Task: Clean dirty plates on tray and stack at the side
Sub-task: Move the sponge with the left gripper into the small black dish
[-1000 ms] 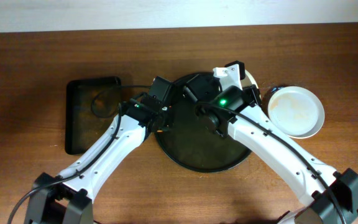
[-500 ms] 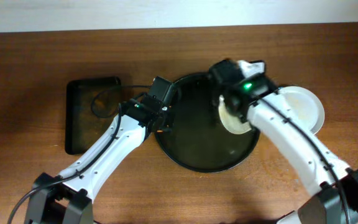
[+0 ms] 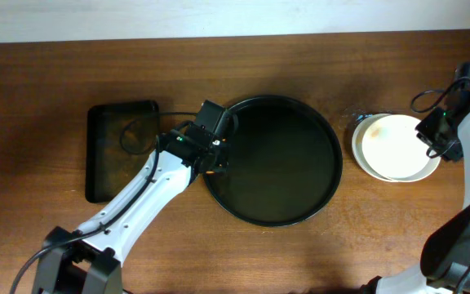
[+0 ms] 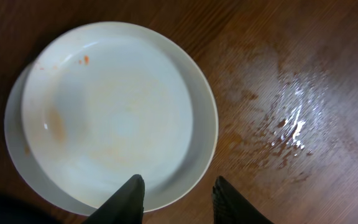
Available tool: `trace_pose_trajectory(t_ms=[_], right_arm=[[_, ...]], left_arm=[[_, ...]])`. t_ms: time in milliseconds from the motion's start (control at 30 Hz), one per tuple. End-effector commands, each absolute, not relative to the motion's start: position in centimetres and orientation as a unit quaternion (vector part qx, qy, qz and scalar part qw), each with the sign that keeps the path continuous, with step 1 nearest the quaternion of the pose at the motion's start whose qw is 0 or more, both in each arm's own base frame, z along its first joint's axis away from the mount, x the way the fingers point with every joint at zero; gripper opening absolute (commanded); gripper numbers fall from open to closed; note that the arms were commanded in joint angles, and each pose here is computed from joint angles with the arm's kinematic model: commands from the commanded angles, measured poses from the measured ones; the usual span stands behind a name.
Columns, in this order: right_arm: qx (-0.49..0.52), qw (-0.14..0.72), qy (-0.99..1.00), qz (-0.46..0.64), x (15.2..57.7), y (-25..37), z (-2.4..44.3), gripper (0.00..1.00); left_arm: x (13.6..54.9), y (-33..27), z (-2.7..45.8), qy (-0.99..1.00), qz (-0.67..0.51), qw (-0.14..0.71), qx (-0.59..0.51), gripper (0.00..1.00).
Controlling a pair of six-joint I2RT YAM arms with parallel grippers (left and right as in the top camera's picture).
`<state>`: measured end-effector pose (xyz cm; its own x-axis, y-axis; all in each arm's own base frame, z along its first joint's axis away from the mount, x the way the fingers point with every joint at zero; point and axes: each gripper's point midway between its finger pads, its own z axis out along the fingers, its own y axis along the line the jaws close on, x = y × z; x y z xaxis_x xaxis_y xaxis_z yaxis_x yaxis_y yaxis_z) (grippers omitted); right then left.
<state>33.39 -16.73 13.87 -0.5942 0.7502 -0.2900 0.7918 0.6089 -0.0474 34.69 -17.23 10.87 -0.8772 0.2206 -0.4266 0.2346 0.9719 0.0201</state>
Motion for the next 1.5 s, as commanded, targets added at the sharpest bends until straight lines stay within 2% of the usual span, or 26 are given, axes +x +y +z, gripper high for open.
trace_pose_trajectory(t_ms=[0, 67, 167, 267, 333, 433, 500, 700, 767, 800, 833, 900, 933, 967, 1000, 1100, 1200, 1267, 1333, 1400, 1467], right_arm=[[0.422, 0.097, 0.899, -0.063, 32.8, -15.6, 13.4, 0.38], [0.388, 0.079, 0.918, -0.037, 32.5, -14.4, 13.1, 0.38], [0.305, 0.054, 0.948, 0.075, 32.8, -9.7, 13.2, 0.37], [0.188, 0.037, 0.979, 0.076, 32.9, -4.4, 13.5, 0.39], [0.120, 0.040, 0.989, 0.078, 33.2, -0.3, 13.9, 0.41], [0.003, 0.052, 0.996, 0.067, 33.3, 7.1, 14.0, 0.43], [-0.010, 0.057, 0.996, 0.072, 33.0, 9.8, 14.1, 0.43], [-0.015, 0.079, 0.994, 0.079, 29.8, 9.3, 16.8, 0.45], [-0.018, 0.132, 0.987, 0.091, 28.0, 8.8, 17.4, 0.53], [-0.020, 0.169, 0.981, 0.097, 27.0, 8.5, 17.6, 0.66], [-0.019, 0.190, 0.977, 0.093, 26.3, 8.1, 17.6, 0.72], [-0.017, 0.235, 0.968, 0.087, 24.3, 7.0, 17.9, 0.92], [-0.015, 0.252, 0.964, 0.081, 23.6, 6.5, 18.2, 0.99], [-0.012, 0.267, 0.961, 0.074, 23.2, 6.0, 18.6, 0.99], [-0.009, 0.281, 0.958, 0.065, 23.1, 5.6, 19.0, 0.99], [-0.008, 0.269, 0.961, 0.060, 22.9, 5.4, 18.6, 0.99], [-0.008, 0.259, 0.964, 0.057, 22.8, 5.4, 18.2, 0.99], [-0.008, 0.259, 0.964, 0.057, 22.8, 5.4, 18.2, 0.99], [-0.008, 0.259, 0.964, 0.057, 22.8, 5.4, 18.2, 0.99], [-0.008, 0.259, 0.964, 0.057, 22.8, 5.4, 18.2, 0.99], [-0.008, 0.259, 0.964, 0.057, 22.8, 5.4, 18.2, 0.99]], left_arm=[[35.0, -17.2, 11.5, 0.968, -0.022, 0.226, 0.109, 0.00], [34.9, -17.1, 11.4, 0.968, -0.021, 0.224, 0.109, 0.00], [34.7, -17.0, 11.3, 0.969, -0.019, 0.219, 0.110, 0.00], [34.9, -16.1, 13.5, 0.967, -0.074, 0.227, 0.085, 0.00], [34.8, -13.0, 14.4, 0.971, -0.076, 0.222, 0.046, 0.00], [33.0, -7.3, 13.7, 0.985, -0.047, 0.167, -0.023, 0.00], [31.8, -5.7, 13.3, 0.988, -0.053, 0.133, -0.051, 0.00], [28.4, -4.7, 12.5, 0.996, -0.038, 0.063, -0.058, 0.00], [28.2, -4.7, 13.6, 0.995, -0.041, 0.081, -0.050, 0.01], [28.0, -4.7, 14.5, 0.993, -0.044, 0.098, -0.047, 0.00], [27.6, -4.7, 15.4, 0.991, -0.047, 0.117, -0.047, 0.01], [25.6, -4.4, 16.2, 0.985, -0.055, 0.160, -0.045, 0.00], [24.6, -4.2, 16.0, 0.979, -0.059, 0.189, -0.045, 0.00], [24.3, -3.9, 15.9, 0.974, -0.056, 0.216, -0.045, 0.01], [24.6, -3.8, 16.0, 0.964, -0.061, 0.254, -0.046, 0.09], [28.5, -0.4, 15.6, 0.947, 0.022, 0.310, -0.086, 0.11], [33.3, 2.6, 12.8, 0.939, 0.040, 0.315, -0.134, 0.10], [36.7, 4.0, 9.3, 0.943, 0.049, 0.309, -0.110, 0.19], [37.9, 4.2, 6.4, 0.950, 0.056, 0.293, -0.095, 0.34], [38.6, 4.2, 4.8, 0.951, 0.056, 0.288, -0.093, 0.36], [39.0, 4.2, 6.1, 0.946, 0.055, 0.304, -0.094, 0.37]])
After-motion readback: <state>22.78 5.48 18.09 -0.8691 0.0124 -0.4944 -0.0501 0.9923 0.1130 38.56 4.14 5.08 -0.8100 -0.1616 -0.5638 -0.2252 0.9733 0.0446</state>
